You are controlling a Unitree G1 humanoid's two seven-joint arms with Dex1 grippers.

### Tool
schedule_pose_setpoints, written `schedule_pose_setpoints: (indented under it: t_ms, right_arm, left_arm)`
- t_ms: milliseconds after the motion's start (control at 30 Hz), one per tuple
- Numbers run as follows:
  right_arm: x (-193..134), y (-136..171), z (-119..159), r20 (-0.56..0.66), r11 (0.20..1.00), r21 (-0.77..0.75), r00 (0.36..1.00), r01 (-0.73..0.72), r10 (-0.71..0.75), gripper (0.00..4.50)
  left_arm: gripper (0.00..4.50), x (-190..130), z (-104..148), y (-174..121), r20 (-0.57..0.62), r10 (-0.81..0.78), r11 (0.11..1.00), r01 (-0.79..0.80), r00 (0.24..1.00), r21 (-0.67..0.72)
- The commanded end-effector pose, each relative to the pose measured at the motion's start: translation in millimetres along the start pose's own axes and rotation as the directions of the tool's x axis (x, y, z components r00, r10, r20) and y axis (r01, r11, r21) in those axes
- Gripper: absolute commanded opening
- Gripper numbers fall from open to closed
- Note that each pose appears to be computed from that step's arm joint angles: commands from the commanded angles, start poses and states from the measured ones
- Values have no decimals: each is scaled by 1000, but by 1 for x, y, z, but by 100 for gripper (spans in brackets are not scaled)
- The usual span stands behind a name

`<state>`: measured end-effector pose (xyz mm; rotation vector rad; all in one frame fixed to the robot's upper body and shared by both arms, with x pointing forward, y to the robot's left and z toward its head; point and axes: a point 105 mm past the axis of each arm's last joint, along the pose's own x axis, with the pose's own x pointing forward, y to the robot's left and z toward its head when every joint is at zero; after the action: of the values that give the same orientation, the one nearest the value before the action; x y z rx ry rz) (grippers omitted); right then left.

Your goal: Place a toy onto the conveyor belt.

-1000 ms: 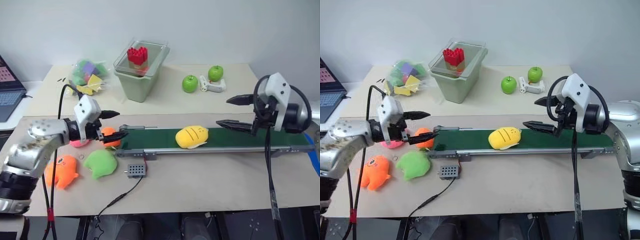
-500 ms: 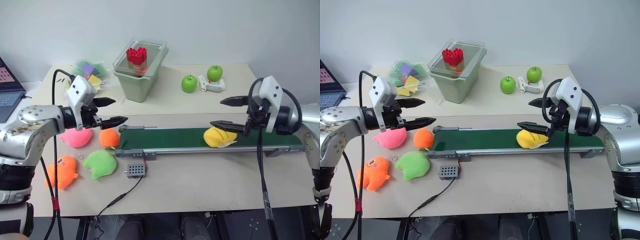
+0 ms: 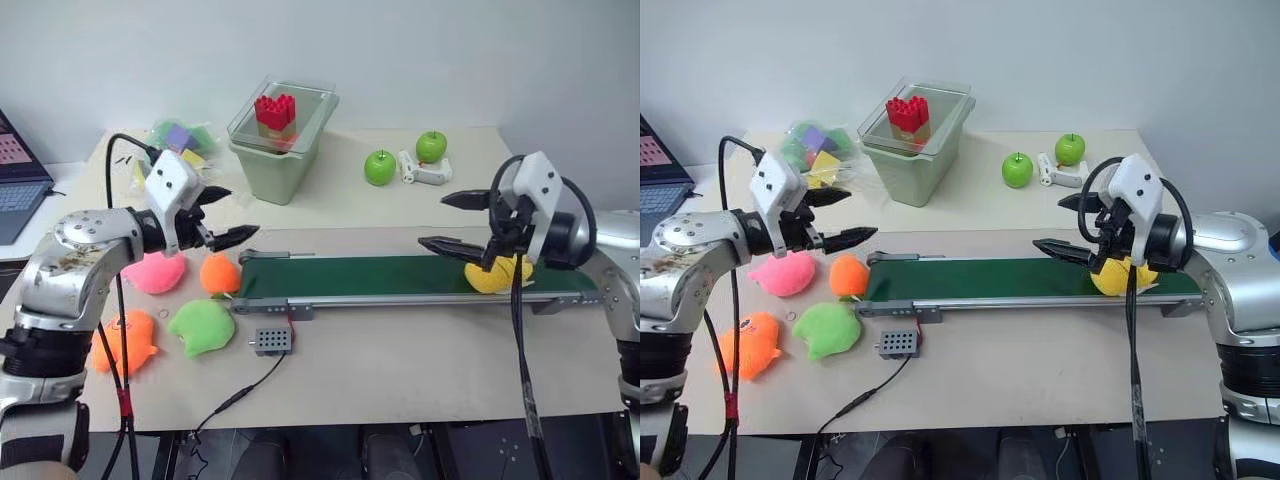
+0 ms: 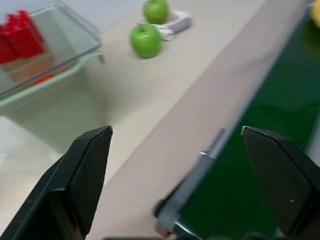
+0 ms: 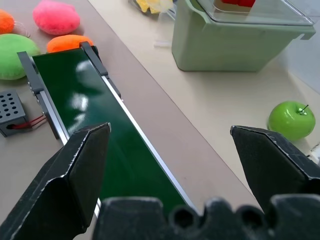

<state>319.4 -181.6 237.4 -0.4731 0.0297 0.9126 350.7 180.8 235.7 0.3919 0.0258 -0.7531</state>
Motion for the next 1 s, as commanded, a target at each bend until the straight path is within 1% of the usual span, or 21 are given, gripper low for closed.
schedule_pose_setpoints:
  t_ms: [33, 133, 200, 300, 367, 500, 767, 1000]
  right_arm:
    - [-7, -5, 14, 39, 999, -33, 999, 34, -33, 450]
    - [-8, -6, 16, 40, 998, -42, 998, 40, -39, 450]
    - [-9, -7, 19, 44, 998, -49, 998, 45, -43, 450]
    - [-11, -8, 23, 53, 997, -59, 997, 52, -49, 450]
    - [-11, -9, 23, 54, 996, -62, 997, 56, -53, 450]
    - [-13, -9, 26, 62, 996, -62, 996, 61, -57, 450]
    - [-15, -11, 28, 64, 995, -63, 995, 74, -70, 450]
    - [-18, -11, 28, 62, 995, -63, 995, 82, -78, 450]
  left_arm:
    - [441, -2, 13, 7, 26, 39, 999, -40, 999, 25]
    - [441, -3, 18, 0, 58, -27, 999, 25, 998, 39]
    - [441, -4, 24, 0, 90, -42, 998, 38, 995, 41]
    - [441, -5, 36, 0, 144, -66, 998, 64, 987, 20]
    - [441, -4, 39, -2, 159, -83, 997, 82, 984, 12]
    - [441, -3, 42, -11, 183, -146, 986, 157, 972, -50]
    - [441, 1, 42, -21, 190, -213, 970, 231, 958, -76]
    - [441, 6, 43, -26, 185, -243, 964, 259, 952, -66]
